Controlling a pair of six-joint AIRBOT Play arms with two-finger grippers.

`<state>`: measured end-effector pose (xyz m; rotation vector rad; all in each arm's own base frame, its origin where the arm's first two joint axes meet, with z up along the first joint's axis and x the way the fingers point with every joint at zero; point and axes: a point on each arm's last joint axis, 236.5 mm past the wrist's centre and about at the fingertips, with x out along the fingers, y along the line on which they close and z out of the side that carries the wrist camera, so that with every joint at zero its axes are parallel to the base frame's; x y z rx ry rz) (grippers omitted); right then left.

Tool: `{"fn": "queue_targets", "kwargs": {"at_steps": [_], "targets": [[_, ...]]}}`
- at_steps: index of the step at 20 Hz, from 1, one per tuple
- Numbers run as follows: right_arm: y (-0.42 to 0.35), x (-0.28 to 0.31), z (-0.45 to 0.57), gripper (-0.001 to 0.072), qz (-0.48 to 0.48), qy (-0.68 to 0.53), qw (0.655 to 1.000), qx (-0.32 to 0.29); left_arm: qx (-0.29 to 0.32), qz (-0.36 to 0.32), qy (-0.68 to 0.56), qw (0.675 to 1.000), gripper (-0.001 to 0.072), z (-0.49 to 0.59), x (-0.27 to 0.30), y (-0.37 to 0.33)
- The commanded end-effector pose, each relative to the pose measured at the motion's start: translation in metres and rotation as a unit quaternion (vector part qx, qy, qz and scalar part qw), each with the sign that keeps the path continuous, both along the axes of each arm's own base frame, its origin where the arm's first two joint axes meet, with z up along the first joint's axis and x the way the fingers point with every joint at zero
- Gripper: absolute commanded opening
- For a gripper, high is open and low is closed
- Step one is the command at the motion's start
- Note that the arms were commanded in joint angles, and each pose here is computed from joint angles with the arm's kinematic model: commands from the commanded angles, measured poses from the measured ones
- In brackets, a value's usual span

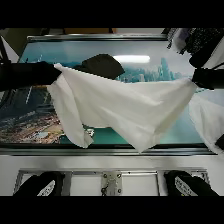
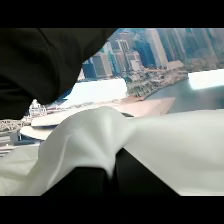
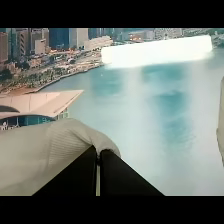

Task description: Fold the clothes and pants, and hang the long-sleeved shirts on hangers.

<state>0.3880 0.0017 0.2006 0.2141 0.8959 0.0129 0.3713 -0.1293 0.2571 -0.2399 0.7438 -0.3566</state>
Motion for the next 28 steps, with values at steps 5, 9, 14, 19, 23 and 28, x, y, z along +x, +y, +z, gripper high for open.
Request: {"fn": "queue_targets", "kwargs": {"at_steps": [5,9,14,19,23,28], "targets": [[-0.011,0.111,0.014,0.0605,-0.009,-0.132,0.991,-0.010,-0.033,-0.032,-0.013,0.999,0.0014,-0.006,0.082,-0.053],[-0.011,0.088,0.105,0.0605,-0.014,-0.240,0.971,-0.018,-0.035,-0.182,-0.008,0.983,0.0014,-0.007,0.011,-0.182],[-0.006,0.033,0.178,0.0604,-0.015,-0.319,0.947,-0.024,-0.013,-0.357,-0.038,0.933,0.0016,-0.053,-0.095,-0.347],[-0.015,-0.003,0.201,0.0604,-0.023,-0.336,0.940,-0.058,0.047,-0.386,-0.001,0.921,0.0620,-0.096,-0.111,-0.373],[-0.015,-0.018,0.199,0.0604,-0.022,-0.324,0.944,-0.064,0.080,-0.319,0.048,0.943,0.0620,-0.085,-0.055,-0.286],[-0.012,-0.020,0.166,0.0603,-0.014,-0.268,0.962,-0.059,0.156,-0.230,0.130,0.952,0.0620,-0.158,-0.015,-0.143]]}}
